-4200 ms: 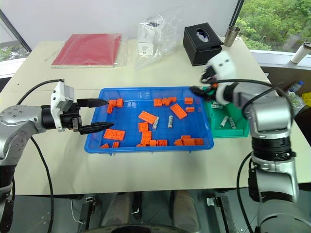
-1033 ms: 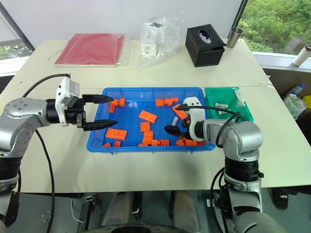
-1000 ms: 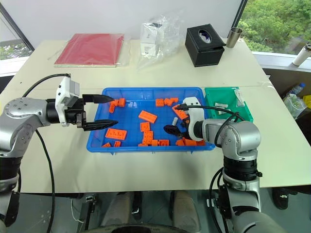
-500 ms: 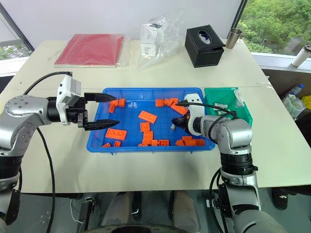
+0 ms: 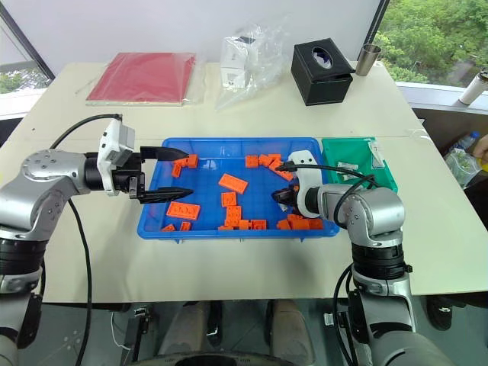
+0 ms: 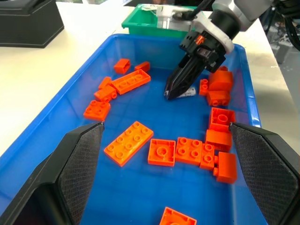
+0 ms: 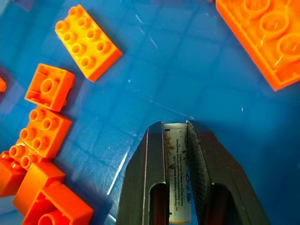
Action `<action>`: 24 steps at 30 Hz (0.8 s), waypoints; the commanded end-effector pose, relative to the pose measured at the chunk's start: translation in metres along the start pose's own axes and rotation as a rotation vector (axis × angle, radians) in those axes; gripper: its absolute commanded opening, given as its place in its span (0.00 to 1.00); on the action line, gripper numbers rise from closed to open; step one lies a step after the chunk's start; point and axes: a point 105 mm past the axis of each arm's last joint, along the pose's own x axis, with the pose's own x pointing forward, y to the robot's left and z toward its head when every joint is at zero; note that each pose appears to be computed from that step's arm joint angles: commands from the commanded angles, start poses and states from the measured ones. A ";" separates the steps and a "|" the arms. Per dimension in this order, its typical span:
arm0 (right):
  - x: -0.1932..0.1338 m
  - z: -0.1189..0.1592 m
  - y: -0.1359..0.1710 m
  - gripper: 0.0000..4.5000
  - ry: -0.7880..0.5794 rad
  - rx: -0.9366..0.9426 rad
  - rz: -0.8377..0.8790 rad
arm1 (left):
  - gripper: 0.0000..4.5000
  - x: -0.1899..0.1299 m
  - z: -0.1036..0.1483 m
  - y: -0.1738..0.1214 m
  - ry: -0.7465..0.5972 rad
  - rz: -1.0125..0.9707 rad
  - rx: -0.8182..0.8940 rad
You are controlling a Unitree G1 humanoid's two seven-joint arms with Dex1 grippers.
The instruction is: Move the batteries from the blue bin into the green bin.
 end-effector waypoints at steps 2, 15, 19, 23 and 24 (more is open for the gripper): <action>-0.050 0.068 -0.001 0.02 -0.239 -0.098 0.018 | 1.00 -0.001 0.011 0.002 -0.017 -0.002 0.052; -0.115 0.066 -0.103 0.45 -0.267 -0.150 -0.407 | 1.00 -0.006 0.005 0.010 -0.005 0.031 0.038; -0.122 0.072 -0.104 0.67 -0.315 -0.294 -0.369 | 1.00 -0.009 0.007 0.014 -0.003 0.046 0.033; -0.147 0.064 -0.101 0.67 -0.277 -0.577 -0.236 | 1.00 -0.030 0.009 0.024 0.012 0.089 0.007; -0.153 0.058 -0.101 0.67 -0.246 -0.632 -0.190 | 1.00 -0.036 0.010 0.026 0.015 0.102 -0.002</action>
